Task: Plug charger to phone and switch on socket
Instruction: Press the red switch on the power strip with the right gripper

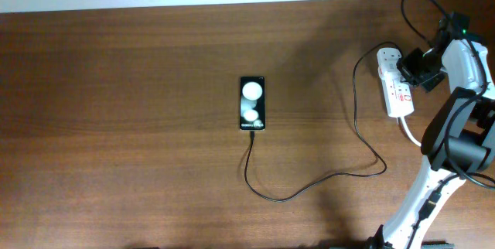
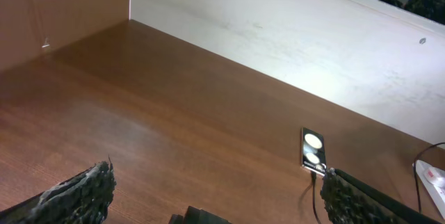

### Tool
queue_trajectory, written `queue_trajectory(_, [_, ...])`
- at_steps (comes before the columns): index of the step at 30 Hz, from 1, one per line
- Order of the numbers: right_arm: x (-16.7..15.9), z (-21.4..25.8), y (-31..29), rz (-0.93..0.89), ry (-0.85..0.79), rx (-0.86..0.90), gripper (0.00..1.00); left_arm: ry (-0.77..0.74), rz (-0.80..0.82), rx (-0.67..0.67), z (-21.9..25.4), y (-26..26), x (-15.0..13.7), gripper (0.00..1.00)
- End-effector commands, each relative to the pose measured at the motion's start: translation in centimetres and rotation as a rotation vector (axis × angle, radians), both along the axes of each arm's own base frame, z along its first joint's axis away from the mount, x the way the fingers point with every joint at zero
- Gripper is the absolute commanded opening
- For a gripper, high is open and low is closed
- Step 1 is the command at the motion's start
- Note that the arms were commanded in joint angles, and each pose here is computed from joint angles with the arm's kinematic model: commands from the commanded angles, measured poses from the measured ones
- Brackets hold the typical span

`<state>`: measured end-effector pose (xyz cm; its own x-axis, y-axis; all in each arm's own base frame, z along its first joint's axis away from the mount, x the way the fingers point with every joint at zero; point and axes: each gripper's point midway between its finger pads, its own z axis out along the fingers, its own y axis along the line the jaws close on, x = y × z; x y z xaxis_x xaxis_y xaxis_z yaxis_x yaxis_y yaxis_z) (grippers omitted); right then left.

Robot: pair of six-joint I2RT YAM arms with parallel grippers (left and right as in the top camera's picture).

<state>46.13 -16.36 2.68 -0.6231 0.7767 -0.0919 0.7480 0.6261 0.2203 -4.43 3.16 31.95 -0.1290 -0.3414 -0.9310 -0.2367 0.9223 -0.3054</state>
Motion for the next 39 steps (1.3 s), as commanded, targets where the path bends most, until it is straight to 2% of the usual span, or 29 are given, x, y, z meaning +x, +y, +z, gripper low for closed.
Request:
queue_trajectory(1, [0.4,-4.3,2.4,0.046,0.044,0.043,0.04,-0.017,0.008,0.006,-0.1,0.0,-0.4,0.99])
queue_trajectory(9, [0.6,-4.1,3.3,0.056,0.03,0.093,0.04,-0.017,0.009,0.005,-0.1,0.0,-0.4,0.99])
queue_trajectory(17, [0.9,-1.4,3.0,0.085,0.036,0.086,0.04,-0.017,0.008,0.005,-0.1,0.0,-0.4,0.99])
queue_trajectory(23, [1.1,-1.4,2.7,0.083,0.031,0.072,0.04,-0.017,0.008,0.005,-0.1,0.0,-0.4,1.0])
queue_trajectory(27, [0.8,-2.6,2.7,0.081,0.057,0.078,0.04,-0.017,0.008,0.006,-0.1,0.0,-0.4,0.99])
queue_trajectory(30, [-0.2,-5.1,5.4,0.134,0.121,0.174,0.04,-0.017,0.008,0.006,-0.1,0.0,-0.4,0.99])
queue_trajectory(35, [-1.1,-5.4,5.9,0.155,0.157,0.182,0.04,-0.017,0.008,0.006,-0.1,0.0,-0.4,0.99])
queue_trajectory(37, [-2.2,-4.2,3.7,0.123,0.195,0.126,0.04,-0.017,0.008,0.005,-0.1,0.0,-0.4,0.99])
queue_trajectory(39, [-3.4,1.1,-0.3,0.063,0.191,0.016,0.04,-0.017,0.008,0.005,-0.1,0.0,-0.4,0.99])
